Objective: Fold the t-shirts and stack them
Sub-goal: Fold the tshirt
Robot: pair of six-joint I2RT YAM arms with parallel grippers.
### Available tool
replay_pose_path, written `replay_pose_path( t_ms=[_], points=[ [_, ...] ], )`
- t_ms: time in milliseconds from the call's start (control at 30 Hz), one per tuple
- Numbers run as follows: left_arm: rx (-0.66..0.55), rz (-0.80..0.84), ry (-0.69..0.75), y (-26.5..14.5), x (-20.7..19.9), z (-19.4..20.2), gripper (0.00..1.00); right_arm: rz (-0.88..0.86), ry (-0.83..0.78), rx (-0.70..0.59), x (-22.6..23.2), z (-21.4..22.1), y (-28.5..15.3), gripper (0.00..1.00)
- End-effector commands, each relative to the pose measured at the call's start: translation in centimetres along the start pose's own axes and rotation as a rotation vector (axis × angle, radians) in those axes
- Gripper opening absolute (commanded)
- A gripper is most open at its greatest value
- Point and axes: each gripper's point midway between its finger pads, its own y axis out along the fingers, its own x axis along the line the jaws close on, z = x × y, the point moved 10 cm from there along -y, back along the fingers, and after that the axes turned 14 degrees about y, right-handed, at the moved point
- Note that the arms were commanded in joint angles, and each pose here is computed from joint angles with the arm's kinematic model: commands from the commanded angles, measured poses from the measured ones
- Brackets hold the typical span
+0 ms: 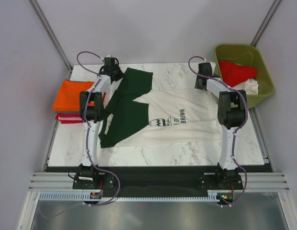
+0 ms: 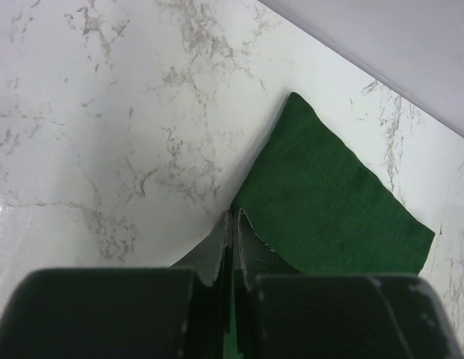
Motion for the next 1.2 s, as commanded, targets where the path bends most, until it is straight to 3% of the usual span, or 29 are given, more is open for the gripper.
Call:
replay_pose_path(
  t_ms=[0,167,467,933,1167],
  points=[
    [-0.138,-0.008,-0.025,-2.7,0.0,-4.6,0.02,0.007,-0.004,-0.040,0.7,-1.2,-0.2,0.61],
    [-0.150,-0.033,-0.036,-2.8,1.3,-5.2,0.02,-0.031,-0.020,-0.086,2.5,-2.5,-1.4,0.66],
    [-0.183,-0.053,-0.064,-3.2,2.9,-6.3,0.02,-0.074,-0.013,-0.102,3.7,-3.6,-2.2,0.65],
    [-0.180,0.025,-0.082,-2.7,2.5,-6.0,0.02,-0.049,-0.030,-0.098,4.9,-3.4,2.3,0.64],
    [-0.180,0.043,-0.080,-2.2,2.2,-5.7,0.02,-0.011,-0.061,-0.080,4.3,-2.9,3.6,0.59]
  ],
)
